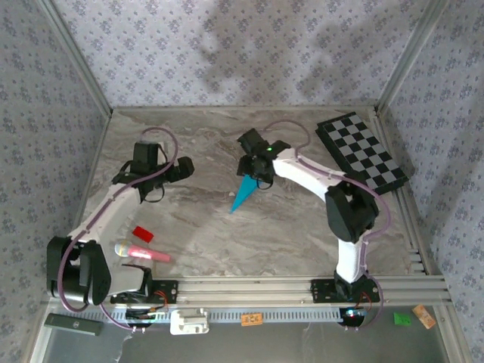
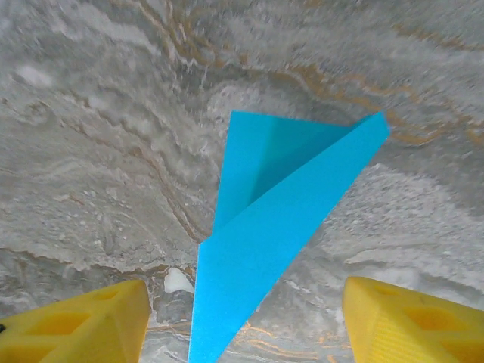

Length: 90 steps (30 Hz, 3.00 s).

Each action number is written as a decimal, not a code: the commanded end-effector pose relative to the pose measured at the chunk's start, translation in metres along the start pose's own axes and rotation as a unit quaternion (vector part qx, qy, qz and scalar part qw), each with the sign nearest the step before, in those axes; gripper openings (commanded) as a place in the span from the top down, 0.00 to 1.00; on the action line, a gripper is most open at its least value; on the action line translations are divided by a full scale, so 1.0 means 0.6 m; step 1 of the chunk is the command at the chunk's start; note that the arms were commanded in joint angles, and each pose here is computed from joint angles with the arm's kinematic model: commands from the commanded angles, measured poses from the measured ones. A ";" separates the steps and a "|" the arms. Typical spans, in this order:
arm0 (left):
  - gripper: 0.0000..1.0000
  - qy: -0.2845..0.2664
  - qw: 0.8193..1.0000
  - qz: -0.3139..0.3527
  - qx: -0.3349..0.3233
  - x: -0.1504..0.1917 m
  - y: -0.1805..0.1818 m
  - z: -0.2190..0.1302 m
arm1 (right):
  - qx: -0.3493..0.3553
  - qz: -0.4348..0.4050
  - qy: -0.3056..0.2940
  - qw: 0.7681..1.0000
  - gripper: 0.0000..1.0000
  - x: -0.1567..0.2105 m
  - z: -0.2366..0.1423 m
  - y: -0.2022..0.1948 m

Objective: Fold a paper plane with a square sheet of paper (pick it up from the middle)

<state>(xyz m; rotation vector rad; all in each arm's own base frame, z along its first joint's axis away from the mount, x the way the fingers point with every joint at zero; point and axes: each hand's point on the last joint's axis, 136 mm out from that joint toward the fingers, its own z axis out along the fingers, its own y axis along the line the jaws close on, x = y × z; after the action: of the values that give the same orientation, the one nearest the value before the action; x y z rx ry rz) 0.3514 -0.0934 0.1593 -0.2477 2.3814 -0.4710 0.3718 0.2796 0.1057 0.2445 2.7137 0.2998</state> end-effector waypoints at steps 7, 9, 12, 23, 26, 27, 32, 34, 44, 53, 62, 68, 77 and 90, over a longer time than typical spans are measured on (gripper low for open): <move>0.00 -0.028 0.999 0.017 0.002 -0.009 0.002 -0.035 | 0.170 -0.001 0.000 0.985 0.28 0.025 0.017 -0.020; 0.00 -0.029 0.999 0.016 0.002 -0.008 0.003 -0.036 | 0.194 -0.007 -0.001 0.981 0.28 0.028 0.022 -0.023; 0.00 -0.032 0.999 0.014 0.000 -0.007 0.005 -0.038 | 0.204 -0.016 0.008 0.979 0.28 0.035 0.034 -0.017; 0.00 -0.038 0.999 0.013 -0.004 -0.008 0.008 -0.044 | 0.200 -0.011 0.060 0.978 0.34 0.060 0.062 -0.016; 0.00 -0.037 0.999 0.012 -0.005 -0.007 0.009 -0.043 | 0.200 -0.005 0.049 0.979 0.36 0.056 0.048 -0.020; 0.00 -0.038 0.999 0.012 -0.004 -0.008 0.008 -0.043 | 0.201 -0.001 0.046 0.978 0.38 0.055 0.044 -0.023; 0.00 -0.036 0.999 0.012 -0.005 -0.007 0.009 -0.041 | 0.207 0.015 0.031 0.978 0.46 0.048 0.030 -0.036; 0.00 -0.035 0.999 0.012 -0.005 -0.006 0.010 -0.040 | 0.208 0.017 0.031 0.977 0.50 0.047 0.030 -0.039; 0.00 -0.033 0.999 0.012 -0.006 -0.005 0.010 -0.038 | 0.215 0.032 0.031 0.975 0.65 0.049 0.039 -0.051; 0.00 -0.030 0.999 0.012 -0.009 -0.004 0.012 -0.035 | 0.206 0.041 0.038 0.977 0.72 0.048 0.052 -0.052; 0.00 -0.029 0.999 0.011 -0.012 -0.002 0.014 -0.033 | 0.188 0.026 0.003 0.982 0.91 0.022 0.028 -0.046; 0.00 -0.034 0.999 0.003 -0.022 -0.005 0.022 -0.034 | 0.127 -0.045 -0.019 0.991 1.00 -0.011 0.001 -0.004; 0.00 -0.062 0.996 -0.057 -0.039 -0.014 0.058 -0.041 | -0.109 -0.170 -0.008 0.979 1.00 -0.002 -0.016 0.140; 0.02 -0.002 0.995 -0.087 0.055 0.017 0.027 -0.009 | -0.279 -0.141 0.051 0.949 1.00 0.060 0.050 0.174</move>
<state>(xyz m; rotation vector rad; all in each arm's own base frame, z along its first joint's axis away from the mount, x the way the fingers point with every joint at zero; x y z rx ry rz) 0.3382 -0.0629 0.1540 -0.4388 2.3252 -0.5428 0.3594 0.3814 0.0805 -0.3201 2.6495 0.8484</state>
